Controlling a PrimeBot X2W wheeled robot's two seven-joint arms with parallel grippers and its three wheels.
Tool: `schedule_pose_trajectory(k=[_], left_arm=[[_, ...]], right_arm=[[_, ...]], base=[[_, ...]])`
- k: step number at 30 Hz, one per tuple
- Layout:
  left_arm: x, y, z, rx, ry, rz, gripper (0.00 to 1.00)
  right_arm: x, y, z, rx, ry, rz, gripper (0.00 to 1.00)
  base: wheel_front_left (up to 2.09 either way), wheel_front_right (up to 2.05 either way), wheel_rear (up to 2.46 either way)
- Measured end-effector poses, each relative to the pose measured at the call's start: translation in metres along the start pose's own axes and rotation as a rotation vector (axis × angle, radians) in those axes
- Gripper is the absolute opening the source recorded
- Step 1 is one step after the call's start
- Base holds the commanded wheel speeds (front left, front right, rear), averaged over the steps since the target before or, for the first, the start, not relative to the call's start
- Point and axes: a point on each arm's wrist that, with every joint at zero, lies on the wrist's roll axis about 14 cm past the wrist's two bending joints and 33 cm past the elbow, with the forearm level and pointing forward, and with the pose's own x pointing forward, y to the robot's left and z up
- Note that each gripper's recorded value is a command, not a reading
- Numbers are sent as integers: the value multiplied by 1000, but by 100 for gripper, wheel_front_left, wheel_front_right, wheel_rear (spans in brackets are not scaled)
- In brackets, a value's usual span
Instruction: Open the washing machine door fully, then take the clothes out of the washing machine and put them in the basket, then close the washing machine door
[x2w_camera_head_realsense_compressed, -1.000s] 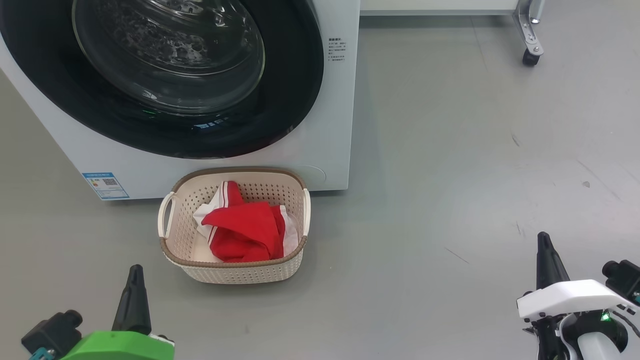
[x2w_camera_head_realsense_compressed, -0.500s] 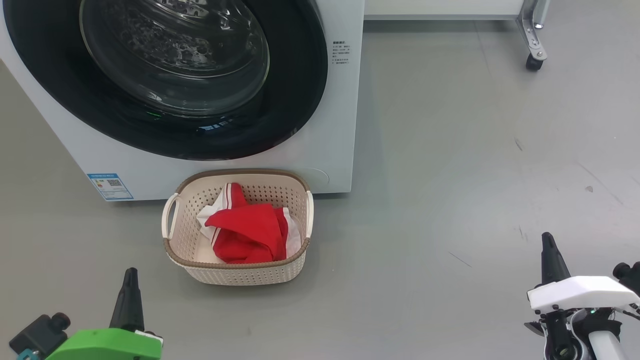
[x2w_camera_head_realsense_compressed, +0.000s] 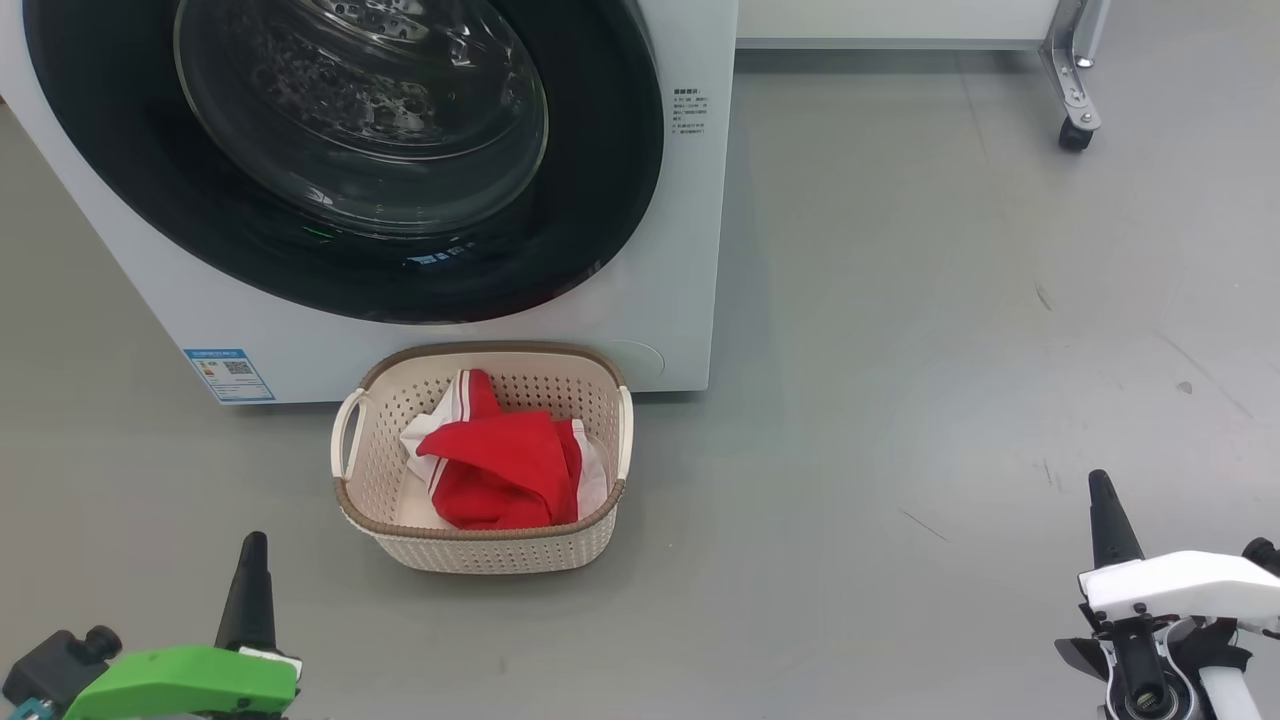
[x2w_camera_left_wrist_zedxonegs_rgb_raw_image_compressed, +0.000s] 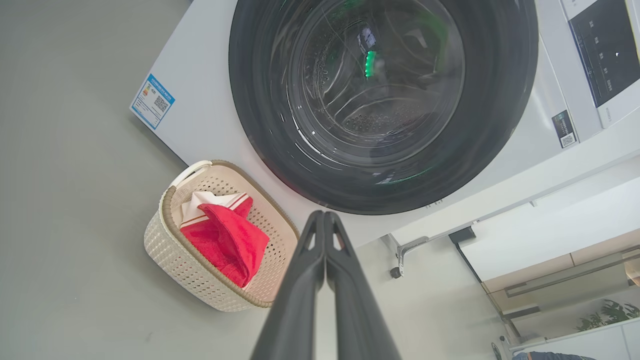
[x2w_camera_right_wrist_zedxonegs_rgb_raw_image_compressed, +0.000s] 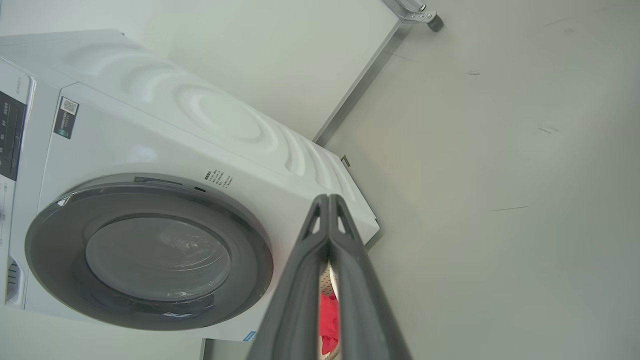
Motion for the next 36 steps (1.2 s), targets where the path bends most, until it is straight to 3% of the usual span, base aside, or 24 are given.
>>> schedule_pose_trajectory(k=[36], left_arm=[[3,-3,15,-419,10,-15,0]], right_arm=[[5,13,6,465,22,54,0]], base=[[0,0,0]])
